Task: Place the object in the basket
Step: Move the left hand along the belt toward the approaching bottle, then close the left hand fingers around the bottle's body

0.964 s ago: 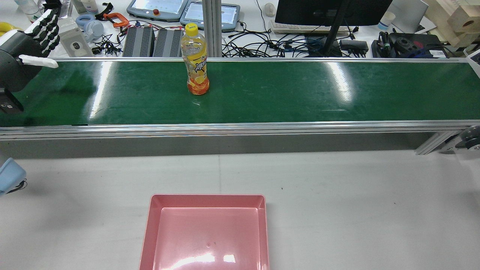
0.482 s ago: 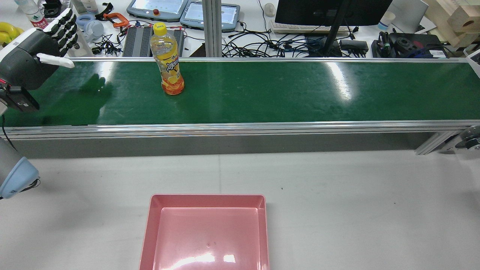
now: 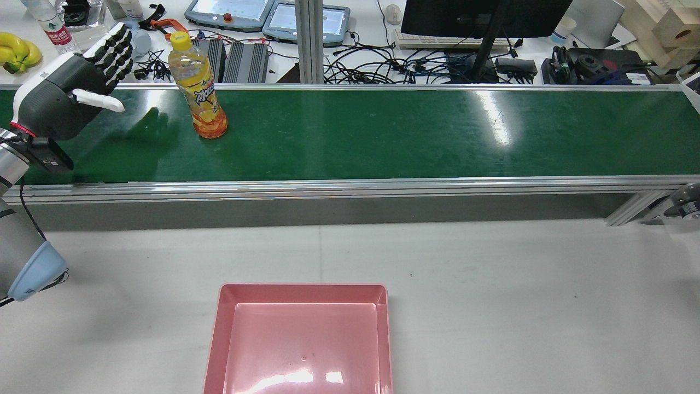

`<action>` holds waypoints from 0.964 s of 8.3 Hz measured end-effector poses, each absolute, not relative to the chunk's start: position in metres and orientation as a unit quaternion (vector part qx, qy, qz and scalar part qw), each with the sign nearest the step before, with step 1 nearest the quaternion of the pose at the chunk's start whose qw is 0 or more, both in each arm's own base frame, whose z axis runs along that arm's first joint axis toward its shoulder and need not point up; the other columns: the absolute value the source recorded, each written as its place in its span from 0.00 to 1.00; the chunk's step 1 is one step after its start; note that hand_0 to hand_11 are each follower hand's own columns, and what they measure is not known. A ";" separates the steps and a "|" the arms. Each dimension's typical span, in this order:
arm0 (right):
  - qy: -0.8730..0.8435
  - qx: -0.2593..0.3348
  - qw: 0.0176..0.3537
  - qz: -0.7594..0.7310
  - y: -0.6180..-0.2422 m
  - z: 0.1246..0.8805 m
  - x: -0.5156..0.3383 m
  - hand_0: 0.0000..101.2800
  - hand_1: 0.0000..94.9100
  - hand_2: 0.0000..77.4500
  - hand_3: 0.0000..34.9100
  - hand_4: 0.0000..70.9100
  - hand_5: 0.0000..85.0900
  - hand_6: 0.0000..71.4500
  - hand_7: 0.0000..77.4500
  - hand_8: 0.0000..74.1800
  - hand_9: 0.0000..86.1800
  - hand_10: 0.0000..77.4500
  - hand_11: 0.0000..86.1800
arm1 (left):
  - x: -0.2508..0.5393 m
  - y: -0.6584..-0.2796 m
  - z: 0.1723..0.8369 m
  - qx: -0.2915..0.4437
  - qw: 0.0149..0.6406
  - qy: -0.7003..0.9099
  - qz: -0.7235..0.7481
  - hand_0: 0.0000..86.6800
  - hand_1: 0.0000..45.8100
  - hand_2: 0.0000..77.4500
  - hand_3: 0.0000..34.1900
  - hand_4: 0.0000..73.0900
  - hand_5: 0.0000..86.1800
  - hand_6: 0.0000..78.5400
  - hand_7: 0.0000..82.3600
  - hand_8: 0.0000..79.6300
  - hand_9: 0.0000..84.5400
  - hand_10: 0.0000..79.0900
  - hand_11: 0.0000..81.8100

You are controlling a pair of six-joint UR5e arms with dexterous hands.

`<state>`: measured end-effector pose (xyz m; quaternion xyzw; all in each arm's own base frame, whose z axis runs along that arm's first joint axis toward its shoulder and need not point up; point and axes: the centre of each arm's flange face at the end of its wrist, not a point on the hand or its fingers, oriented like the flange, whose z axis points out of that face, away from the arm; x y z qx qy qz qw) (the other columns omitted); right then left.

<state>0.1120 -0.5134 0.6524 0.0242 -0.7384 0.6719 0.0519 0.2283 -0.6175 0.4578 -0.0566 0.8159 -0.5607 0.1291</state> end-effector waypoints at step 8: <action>-0.738 0.024 0.052 0.672 -0.513 0.653 0.112 0.00 0.00 0.01 0.00 0.00 0.00 0.00 0.01 0.00 0.00 0.00 0.00 | 0.233 -0.619 0.442 -0.074 0.146 0.813 -0.558 0.71 0.25 0.01 0.00 0.01 0.15 0.00 0.01 0.00 0.01 0.00 0.01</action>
